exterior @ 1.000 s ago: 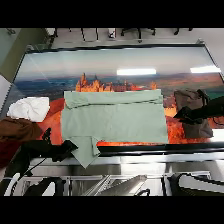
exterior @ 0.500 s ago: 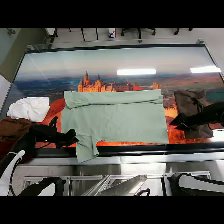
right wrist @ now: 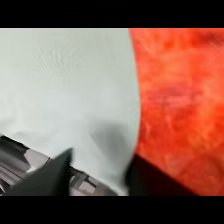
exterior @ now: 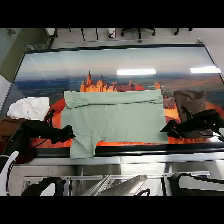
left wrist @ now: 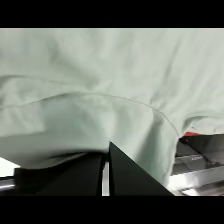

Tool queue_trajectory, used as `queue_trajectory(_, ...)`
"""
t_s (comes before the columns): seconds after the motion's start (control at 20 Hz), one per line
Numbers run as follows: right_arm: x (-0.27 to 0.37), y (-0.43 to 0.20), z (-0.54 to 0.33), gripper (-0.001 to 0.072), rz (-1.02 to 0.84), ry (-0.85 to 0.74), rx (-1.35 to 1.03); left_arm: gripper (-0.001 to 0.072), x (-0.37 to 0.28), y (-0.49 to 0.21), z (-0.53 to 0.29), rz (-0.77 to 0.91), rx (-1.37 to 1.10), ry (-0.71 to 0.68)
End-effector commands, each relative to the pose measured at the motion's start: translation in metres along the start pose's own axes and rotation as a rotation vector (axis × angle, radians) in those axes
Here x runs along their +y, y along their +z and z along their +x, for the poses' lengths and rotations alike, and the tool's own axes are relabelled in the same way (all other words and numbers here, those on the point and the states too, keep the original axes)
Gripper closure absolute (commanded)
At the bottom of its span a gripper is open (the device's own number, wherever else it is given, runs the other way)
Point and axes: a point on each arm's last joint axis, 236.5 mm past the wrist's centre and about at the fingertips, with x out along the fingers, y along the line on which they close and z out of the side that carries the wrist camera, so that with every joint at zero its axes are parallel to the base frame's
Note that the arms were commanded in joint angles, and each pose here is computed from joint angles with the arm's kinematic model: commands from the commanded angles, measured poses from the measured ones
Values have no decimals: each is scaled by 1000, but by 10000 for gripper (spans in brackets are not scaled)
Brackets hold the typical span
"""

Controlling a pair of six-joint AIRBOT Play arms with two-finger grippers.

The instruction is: Fold the shirts.

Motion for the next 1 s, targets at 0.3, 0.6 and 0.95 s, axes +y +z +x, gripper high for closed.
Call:
queue_trajectory(0.3, 27, -3, -13, 693, -71, -29, -45, 686, -4, -14, -80, 52, -190, -4)
queue_trajectory(0.6, -2, -9, -37, 693, 25, -191, -86, 686, 17, -19, -83, 59, -183, 94)
queue_trajectory(0.95, 100, 98, -75, 692, -199, -5, -425, 685, -27, 84, -89, 92, -281, -23)
